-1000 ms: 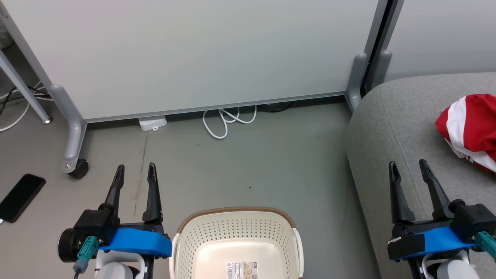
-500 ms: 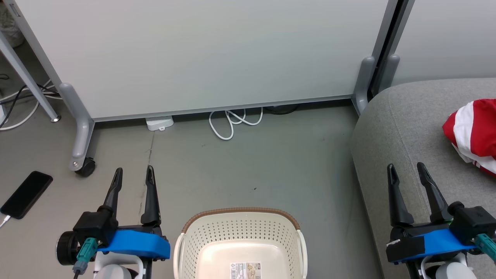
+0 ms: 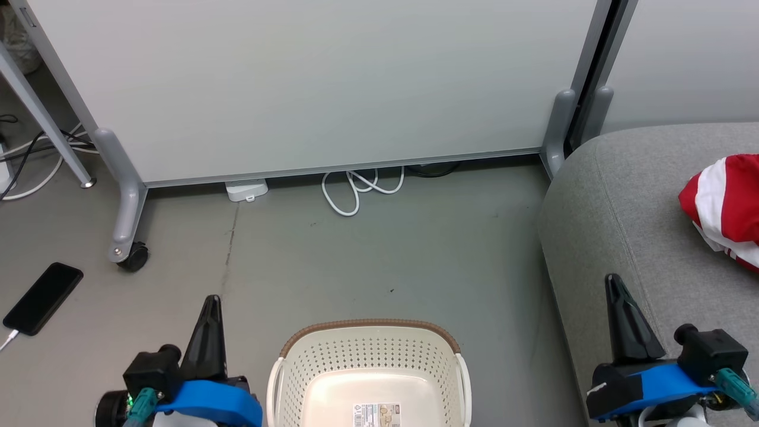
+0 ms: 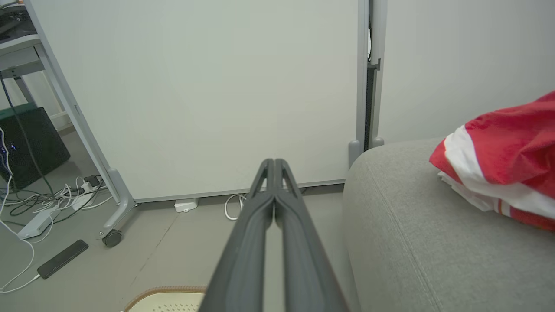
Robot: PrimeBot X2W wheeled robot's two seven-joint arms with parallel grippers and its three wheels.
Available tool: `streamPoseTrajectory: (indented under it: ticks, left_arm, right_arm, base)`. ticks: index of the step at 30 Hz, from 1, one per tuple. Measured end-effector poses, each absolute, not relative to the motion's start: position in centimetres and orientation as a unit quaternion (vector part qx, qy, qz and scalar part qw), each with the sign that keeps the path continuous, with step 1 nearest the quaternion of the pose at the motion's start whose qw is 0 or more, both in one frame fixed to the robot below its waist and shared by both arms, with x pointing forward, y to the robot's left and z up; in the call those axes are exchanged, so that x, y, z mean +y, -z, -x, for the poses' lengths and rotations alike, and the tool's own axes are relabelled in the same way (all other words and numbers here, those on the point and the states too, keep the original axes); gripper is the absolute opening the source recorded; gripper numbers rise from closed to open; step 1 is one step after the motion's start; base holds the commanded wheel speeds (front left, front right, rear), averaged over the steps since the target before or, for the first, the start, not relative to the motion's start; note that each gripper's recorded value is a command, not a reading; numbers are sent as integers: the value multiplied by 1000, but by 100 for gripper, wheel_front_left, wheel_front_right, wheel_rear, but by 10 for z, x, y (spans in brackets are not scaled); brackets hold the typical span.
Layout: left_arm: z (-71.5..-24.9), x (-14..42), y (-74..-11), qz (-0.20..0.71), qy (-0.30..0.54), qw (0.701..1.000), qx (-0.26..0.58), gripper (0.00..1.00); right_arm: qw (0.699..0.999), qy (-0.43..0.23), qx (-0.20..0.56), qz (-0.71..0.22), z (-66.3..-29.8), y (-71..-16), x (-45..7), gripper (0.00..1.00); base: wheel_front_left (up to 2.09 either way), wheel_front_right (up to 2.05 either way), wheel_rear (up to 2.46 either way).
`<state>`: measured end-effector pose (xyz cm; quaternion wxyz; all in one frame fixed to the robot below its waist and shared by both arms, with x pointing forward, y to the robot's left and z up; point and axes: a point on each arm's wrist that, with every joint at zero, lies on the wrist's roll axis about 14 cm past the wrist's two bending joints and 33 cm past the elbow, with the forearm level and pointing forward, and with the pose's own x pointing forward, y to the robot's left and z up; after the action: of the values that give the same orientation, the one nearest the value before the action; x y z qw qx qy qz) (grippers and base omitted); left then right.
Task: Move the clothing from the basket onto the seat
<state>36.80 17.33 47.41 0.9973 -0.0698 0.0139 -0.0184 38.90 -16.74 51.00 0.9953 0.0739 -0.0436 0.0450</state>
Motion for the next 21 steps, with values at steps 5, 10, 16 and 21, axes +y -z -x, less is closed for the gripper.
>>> streamPoseTrajectory:
  ticks: [5, 10, 16, 21]
  left_arm:
    - [-364, 178, -464, 108, 4, 993, 36, 0]
    - [-365, 182, -464, 155, -10, 987, 40, 0]
    - [-366, 187, -465, 207, -21, 977, 42, 0]
    - [-367, 189, -464, 247, -29, 968, 45, 0]
  right_arm:
    - [993, -34, -26, -112, -387, -502, -172, 0]
    - [987, -22, -19, -159, -387, -500, -176, 0]
    - [978, -12, -11, -209, -387, -498, -180, 0]
    - [968, -4, -6, -250, -387, -497, -183, 0]
  base:
    - [0, 0, 0]
    - [0, 0, 0]
    - [0, 0, 0]
    - [0, 0, 0]
